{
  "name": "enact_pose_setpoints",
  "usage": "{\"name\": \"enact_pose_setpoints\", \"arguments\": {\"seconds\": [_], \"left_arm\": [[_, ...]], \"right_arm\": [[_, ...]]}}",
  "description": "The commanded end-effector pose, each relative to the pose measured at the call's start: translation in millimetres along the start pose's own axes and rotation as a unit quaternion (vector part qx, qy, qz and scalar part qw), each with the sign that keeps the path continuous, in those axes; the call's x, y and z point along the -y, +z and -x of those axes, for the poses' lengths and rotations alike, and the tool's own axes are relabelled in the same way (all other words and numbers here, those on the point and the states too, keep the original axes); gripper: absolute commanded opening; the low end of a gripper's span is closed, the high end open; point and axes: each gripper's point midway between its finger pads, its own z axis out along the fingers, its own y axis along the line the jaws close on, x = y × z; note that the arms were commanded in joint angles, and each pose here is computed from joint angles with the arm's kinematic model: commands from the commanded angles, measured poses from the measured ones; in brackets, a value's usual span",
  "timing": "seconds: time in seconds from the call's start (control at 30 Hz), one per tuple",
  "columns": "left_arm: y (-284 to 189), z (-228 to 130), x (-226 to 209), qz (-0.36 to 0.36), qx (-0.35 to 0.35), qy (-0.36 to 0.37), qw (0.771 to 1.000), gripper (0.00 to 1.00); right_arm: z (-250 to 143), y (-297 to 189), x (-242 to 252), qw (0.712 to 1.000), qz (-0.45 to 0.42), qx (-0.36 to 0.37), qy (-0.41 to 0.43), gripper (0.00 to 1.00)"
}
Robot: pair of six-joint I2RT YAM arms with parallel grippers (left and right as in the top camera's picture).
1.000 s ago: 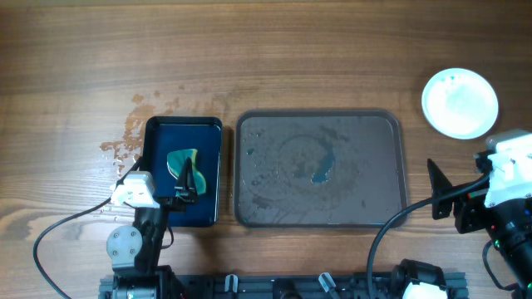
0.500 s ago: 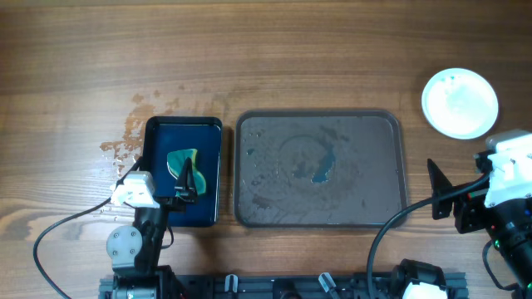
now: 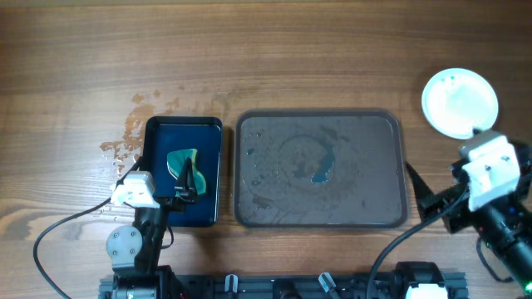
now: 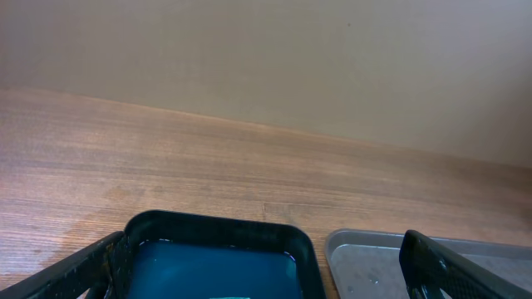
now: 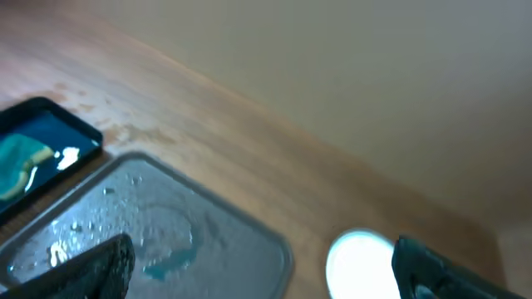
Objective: Clean dirty plates on tray and stack at the side
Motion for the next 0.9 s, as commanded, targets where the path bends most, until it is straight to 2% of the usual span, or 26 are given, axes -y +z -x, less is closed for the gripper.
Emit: {"name": "enact_pose_setpoints", "arguments": {"seconds": [0.0, 0.13, 0.4, 0.63, 0.7, 0.8, 0.87], "left_arm": [[-1, -1, 1, -0.004, -0.002, 0.006, 1.0, 1.0], [-1, -1, 1, -0.004, -0.002, 0.006, 1.0, 1.0], [-1, -1, 1, -0.004, -0.002, 0.006, 1.0, 1.0], [-1, -1, 1, -0.004, -0.002, 0.006, 1.0, 1.0], [-1, -1, 1, -0.004, -0.002, 0.006, 1.0, 1.0], [-1, -1, 1, -0.004, -0.002, 0.006, 1.0, 1.0], [-1, -1, 1, -0.004, -0.002, 0.006, 1.0, 1.0]], "right_arm": [[10, 10, -17, 0.997, 0.037, 0.06, -0.039, 1.0], [-5, 32, -36, 0.988, 0.057, 0.131, -0.061, 1.0], [-101, 89, -86, 0.967, 0.074, 0.226, -0.095, 1.0], [-115, 102, -80, 0.957, 0.042, 0.285, -0.036, 1.0], [-116, 102, -63, 0.956, 0.004, 0.293, 0.017, 1.0], [-129, 105, -30, 0.948, -0.067, 0.279, 0.138, 1.0], [-135, 103, -19, 0.942, -0.103, 0.283, 0.147, 1.0]]}}
